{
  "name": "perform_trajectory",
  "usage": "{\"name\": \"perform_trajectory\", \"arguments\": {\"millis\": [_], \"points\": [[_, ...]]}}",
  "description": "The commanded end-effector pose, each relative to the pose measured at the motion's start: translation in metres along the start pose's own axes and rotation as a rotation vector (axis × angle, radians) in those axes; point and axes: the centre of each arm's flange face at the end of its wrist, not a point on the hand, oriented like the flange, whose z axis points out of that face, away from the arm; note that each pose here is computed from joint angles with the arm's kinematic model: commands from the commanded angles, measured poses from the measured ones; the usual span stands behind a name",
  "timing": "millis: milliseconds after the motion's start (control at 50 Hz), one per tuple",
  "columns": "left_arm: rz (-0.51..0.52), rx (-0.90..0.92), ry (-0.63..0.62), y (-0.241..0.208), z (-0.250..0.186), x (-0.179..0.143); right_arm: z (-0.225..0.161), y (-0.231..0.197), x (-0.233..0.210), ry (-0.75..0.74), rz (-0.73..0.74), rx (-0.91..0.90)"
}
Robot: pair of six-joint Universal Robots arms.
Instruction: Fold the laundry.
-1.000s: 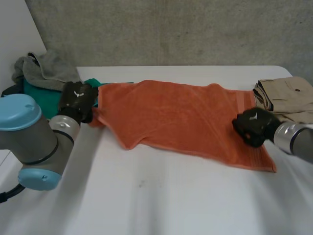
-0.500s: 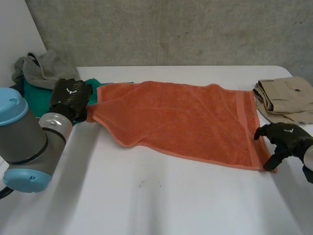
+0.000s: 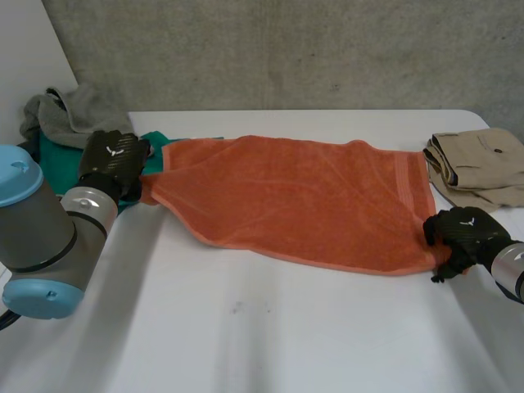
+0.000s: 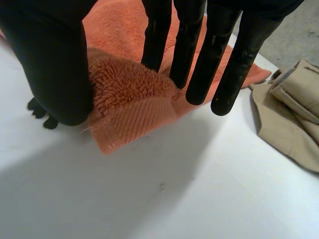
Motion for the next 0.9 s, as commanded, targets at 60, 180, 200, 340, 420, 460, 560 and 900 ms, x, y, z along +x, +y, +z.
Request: {"name": "perform_trajectory", "arguments": {"millis": [60, 180, 200, 340, 420, 460, 560, 900], "points": [[0.0, 0.0, -0.003, 0.0, 0.0, -0.001, 0.01, 0.0, 0.008, 0.015, -0.011, 0.014], [0.004, -0.02, 0.001, 0.003, -0.001, -0.001, 0.013, -0.015, 0.018, 0.044, -0.043, 0.055], [0.01, -0.037, 0.008, 0.004, -0.003, -0.001, 0.013, -0.017, 0.02, 0.05, -0.047, 0.06], [0.045, -0.225, 0.099, 0.007, -0.039, -0.001, -0.023, -0.068, 0.026, 0.056, -0.076, 0.085], [0.153, -0.397, 0.175, 0.018, -0.071, -0.007, -0.056, -0.087, 0.023, 0.021, -0.098, 0.016], [0.204, -0.463, 0.211, 0.024, -0.083, -0.01, -0.066, -0.085, 0.019, -0.012, -0.115, -0.043], [0.338, -0.651, 0.359, 0.036, -0.129, -0.011, -0.107, -0.07, 0.016, -0.154, -0.205, -0.333], [0.276, -0.385, 0.192, 0.022, -0.066, -0.018, -0.049, -0.053, 0.012, -0.096, -0.249, -0.26]]}}
